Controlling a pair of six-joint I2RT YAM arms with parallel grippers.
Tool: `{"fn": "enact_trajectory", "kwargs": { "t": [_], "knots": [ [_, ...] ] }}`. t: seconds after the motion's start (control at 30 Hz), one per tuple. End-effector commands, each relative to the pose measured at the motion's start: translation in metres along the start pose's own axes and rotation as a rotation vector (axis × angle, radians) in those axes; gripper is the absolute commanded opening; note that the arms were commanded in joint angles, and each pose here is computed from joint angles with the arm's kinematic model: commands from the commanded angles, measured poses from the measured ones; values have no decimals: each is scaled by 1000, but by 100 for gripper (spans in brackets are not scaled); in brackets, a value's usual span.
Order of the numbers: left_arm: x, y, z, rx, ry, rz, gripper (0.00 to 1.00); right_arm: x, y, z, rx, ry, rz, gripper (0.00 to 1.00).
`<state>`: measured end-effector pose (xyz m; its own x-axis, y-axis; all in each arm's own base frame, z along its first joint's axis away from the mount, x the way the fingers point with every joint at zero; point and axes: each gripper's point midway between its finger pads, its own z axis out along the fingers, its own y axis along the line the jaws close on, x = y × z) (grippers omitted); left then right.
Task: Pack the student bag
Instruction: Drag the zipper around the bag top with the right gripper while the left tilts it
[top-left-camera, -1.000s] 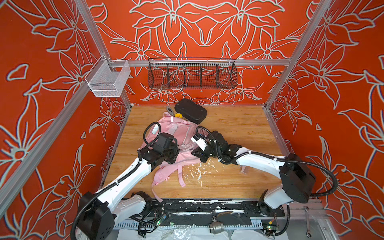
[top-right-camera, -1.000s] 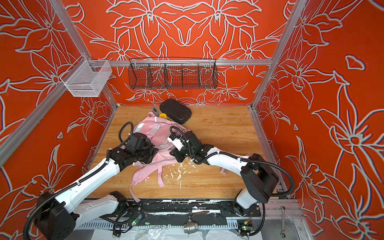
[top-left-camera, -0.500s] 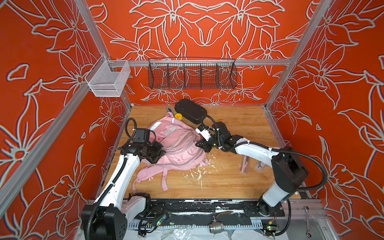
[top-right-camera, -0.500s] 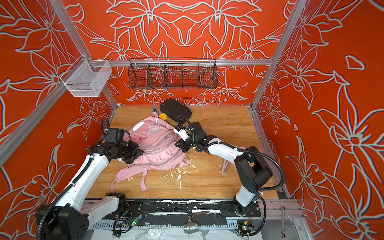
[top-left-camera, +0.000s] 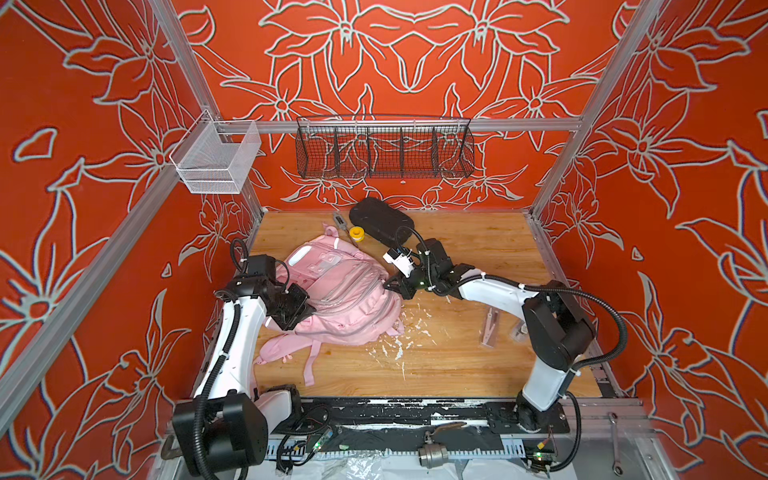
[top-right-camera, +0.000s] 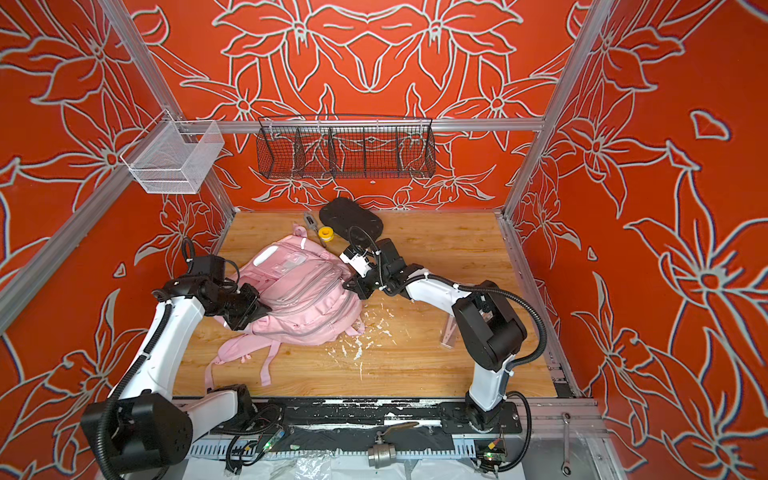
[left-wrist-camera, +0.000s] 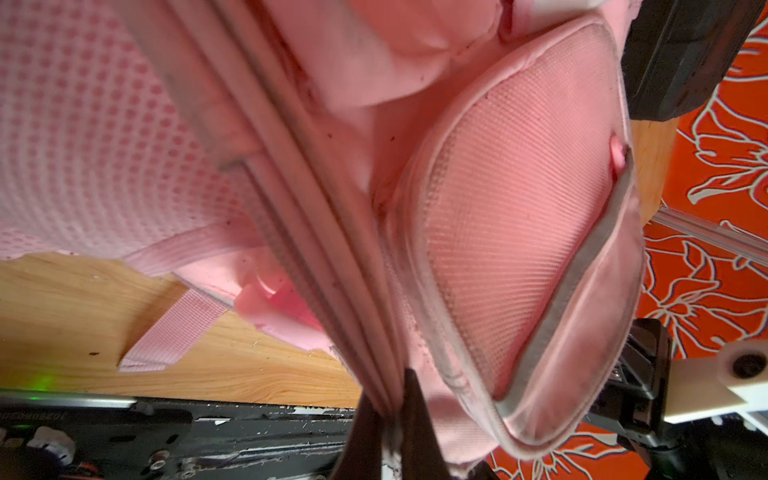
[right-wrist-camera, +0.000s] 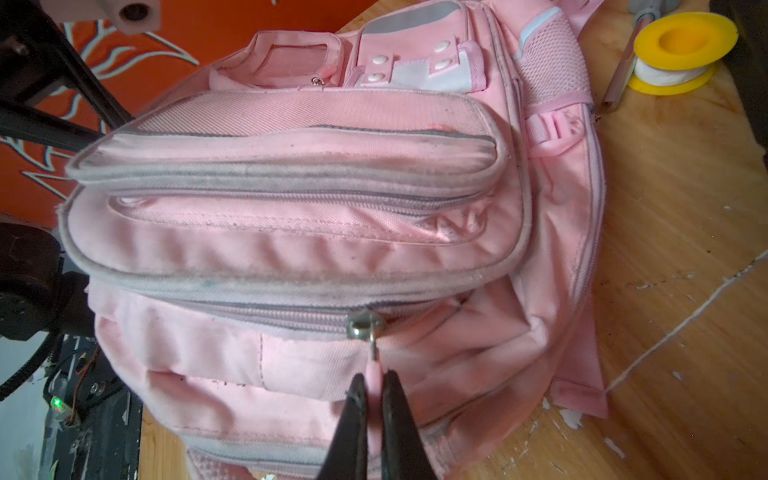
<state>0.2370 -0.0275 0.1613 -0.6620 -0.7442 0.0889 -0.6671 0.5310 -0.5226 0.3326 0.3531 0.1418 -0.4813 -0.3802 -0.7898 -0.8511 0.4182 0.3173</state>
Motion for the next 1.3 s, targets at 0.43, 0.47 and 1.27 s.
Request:
{"fn": "enact_trajectory", "kwargs": {
  "t": [0.43, 0.47, 1.27],
  "knots": [
    [-40, 13, -22, -138, -16, 63, 0, -9, 41, -15, 11, -100, -217, 0],
    [-42, 12, -20, -134, -8, 55, 5, -7, 45, -12, 4, -94, -220, 0],
    [60, -52, -1, 227, -168, -455, 47, 2, 56, 14, -11, -25, -101, 0]
  ]
}}
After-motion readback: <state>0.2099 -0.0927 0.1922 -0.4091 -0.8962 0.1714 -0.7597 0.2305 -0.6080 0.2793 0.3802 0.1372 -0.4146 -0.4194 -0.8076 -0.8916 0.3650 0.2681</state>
